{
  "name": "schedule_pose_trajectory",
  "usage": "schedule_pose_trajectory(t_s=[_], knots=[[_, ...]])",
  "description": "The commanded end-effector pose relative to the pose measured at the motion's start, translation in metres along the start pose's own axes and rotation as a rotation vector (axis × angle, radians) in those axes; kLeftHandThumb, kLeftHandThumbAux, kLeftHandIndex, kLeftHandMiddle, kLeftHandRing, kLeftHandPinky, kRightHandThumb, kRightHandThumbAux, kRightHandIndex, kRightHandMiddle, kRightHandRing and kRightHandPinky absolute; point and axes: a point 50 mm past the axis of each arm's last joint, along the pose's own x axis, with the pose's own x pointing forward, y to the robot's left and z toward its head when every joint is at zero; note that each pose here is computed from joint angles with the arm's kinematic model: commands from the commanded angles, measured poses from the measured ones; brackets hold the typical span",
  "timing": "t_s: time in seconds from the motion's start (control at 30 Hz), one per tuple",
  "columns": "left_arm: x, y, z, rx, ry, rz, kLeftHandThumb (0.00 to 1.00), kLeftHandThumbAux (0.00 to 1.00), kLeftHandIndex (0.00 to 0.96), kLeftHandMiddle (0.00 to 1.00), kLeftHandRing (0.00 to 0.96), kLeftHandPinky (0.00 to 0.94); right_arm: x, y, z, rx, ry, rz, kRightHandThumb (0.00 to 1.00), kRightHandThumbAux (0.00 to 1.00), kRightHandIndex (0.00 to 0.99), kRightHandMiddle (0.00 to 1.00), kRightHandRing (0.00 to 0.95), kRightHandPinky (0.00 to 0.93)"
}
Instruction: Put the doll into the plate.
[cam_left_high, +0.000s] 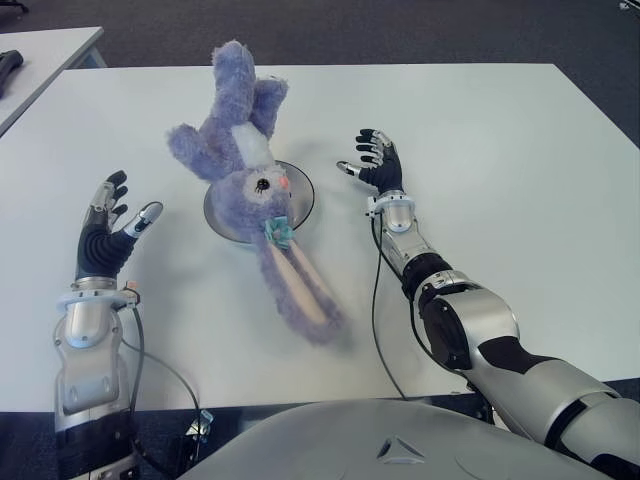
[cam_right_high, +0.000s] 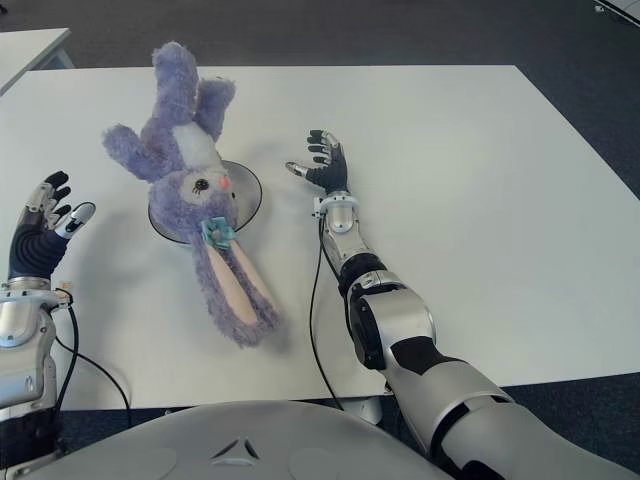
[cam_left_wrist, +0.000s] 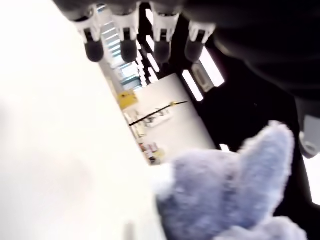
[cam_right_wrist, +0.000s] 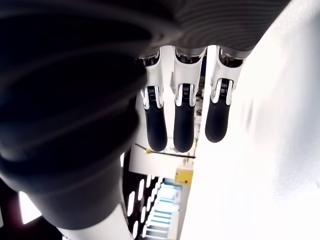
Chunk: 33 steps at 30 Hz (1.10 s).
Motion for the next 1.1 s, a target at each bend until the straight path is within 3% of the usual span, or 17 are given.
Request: schedule_pose_trajectory(t_s=[0.03,0.17,0.53,0.77,1.1], knots=[[0.02,-0.025,-0.014,-0.081,0.085,-0.002,0.0,0.4,0.0,0.009,0.0,0.0,-0.076,0.003,-0.093,-0.034,0.391,0.027,0.088,0.96,0.226,0.282,0.268,0.266],[0.04,-0.053,-0.021,-0.155,0.14,0.001,0.0,0.399,0.0,0.005,0.0,0.0,-0.075,0.004,-0.093,-0.034,0.392,0.026,0.074,0.958,0.224,0.28,0.265,0.26],[0.071,-0.078,-0.044,-0.36,0.263,0.001,0.0,0.4,0.0,0.005,0.0,0.0,-0.076,0.005,-0.093,-0.037,0.39,0.027,0.058,0.957,0.225,0.278,0.262,0.26],[0.079,-0.09,-0.053,-0.432,0.295,-0.024,0.0,0.405,0.0,0.014,0.0,0.0,-0.076,0.005,-0.093,-0.038,0.384,0.026,0.068,0.965,0.229,0.279,0.263,0.258],[0.079,-0.119,-0.055,-0.555,0.313,-0.096,0.0,0.409,0.0,0.016,0.0,0.0,-0.078,0.005,-0.093,-0.05,0.382,0.023,0.069,0.956,0.231,0.281,0.266,0.265]])
